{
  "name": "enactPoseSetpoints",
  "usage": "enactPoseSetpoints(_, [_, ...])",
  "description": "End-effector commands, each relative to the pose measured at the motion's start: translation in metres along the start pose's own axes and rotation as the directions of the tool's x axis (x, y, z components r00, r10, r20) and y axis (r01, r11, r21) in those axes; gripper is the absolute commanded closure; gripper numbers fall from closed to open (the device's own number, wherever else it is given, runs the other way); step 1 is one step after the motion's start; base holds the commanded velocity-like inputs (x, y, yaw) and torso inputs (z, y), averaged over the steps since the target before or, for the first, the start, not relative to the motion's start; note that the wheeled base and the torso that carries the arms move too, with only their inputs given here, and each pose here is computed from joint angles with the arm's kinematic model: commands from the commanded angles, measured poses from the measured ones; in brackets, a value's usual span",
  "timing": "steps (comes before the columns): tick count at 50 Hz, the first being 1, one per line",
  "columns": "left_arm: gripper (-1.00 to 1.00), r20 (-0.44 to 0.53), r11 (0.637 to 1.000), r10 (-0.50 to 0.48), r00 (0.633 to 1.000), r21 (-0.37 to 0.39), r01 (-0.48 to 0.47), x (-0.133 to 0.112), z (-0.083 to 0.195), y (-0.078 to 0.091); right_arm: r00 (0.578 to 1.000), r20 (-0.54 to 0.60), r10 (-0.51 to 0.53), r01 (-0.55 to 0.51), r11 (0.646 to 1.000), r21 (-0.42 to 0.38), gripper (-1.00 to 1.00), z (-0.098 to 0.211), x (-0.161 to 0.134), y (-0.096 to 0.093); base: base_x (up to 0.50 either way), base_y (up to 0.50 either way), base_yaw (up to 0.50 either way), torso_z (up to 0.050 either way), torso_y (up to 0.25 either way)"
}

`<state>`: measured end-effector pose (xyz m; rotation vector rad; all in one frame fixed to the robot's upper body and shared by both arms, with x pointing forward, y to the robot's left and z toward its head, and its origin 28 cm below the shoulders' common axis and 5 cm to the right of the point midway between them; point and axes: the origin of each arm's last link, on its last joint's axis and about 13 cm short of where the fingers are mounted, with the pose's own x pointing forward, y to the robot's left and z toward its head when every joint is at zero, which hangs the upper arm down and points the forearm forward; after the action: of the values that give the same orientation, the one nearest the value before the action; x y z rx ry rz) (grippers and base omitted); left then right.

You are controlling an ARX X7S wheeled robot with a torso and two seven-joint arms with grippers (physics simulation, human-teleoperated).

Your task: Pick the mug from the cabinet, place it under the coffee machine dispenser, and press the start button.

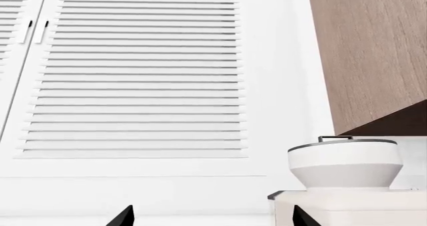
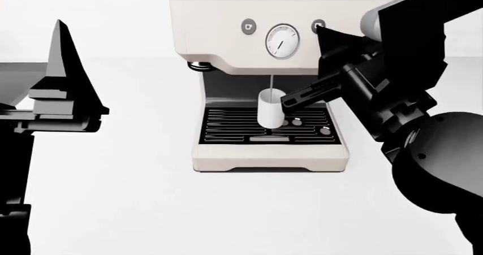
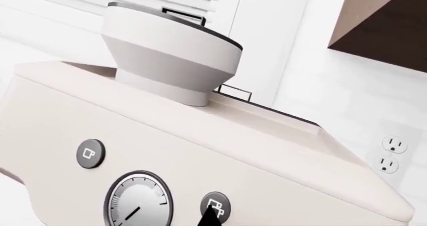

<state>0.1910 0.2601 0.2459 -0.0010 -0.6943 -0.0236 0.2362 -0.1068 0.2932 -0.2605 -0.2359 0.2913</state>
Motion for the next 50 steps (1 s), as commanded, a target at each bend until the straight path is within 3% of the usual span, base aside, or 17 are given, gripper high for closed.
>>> enactPoseSetpoints(1, [-1.0,0.001,1.0,-0.002,1.0,0.001,0.002,0.0,0.001,0.0,0.999,-0.024,-0.029,0.029,1.0,0.005,1.0,-0.003,0.002,-0.003,0.0,0.0,0.0,0.0,0.0])
enactPoseSetpoints(8, [-1.0,0.004,1.0,0.0,1.0,0.003,0.0,0.0,0.002,0.0,1.0,-0.005,-0.028,0.028,1.0,0.013,1.0,0.002,-0.006,-0.003,0.0,0.0,0.0,0.0,0.0])
enactPoseSetpoints(21, [-1.0,0.046,1.0,-0.007,0.999,0.013,0.006,-0.003,0.011,0.004,0.991,0.12,-0.059,0.053,0.997,0.057,1.0,0.018,-0.055,-0.01,0.0,0.0,0.0,0.0,0.0])
enactPoseSetpoints(22, [-1.0,0.059,1.0,-0.01,0.998,0.011,0.01,-0.004,0.013,0.005,0.989,0.134,-0.069,0.061,0.996,0.06,-1.0,0.02,-0.058,-0.011,0.0,0.0,0.0,0.0,0.0])
enactPoseSetpoints(35, [-1.0,0.219,0.994,-0.069,0.973,-0.072,0.086,-0.01,0.055,0.019,0.89,0.401,-0.218,0.201,0.976,0.084,-1.0,0.051,-0.092,-0.037,0.0,0.0,0.0,0.0,0.0])
enactPoseSetpoints(45, [-1.0,0.347,0.983,0.005,0.938,-0.176,0.059,-0.01,0.093,0.035,0.726,0.587,-0.358,0.303,0.933,0.195,-1.0,0.071,-0.118,-0.05,0.0,0.0,0.0,0.0,0.0])
enactPoseSetpoints(50, [-1.0,0.378,0.975,0.043,0.925,-0.218,0.044,-0.011,0.102,0.04,0.671,0.634,-0.385,0.31,0.922,0.232,-1.0,0.079,-0.128,-0.053,0.0,0.0,0.0,0.0,0.0])
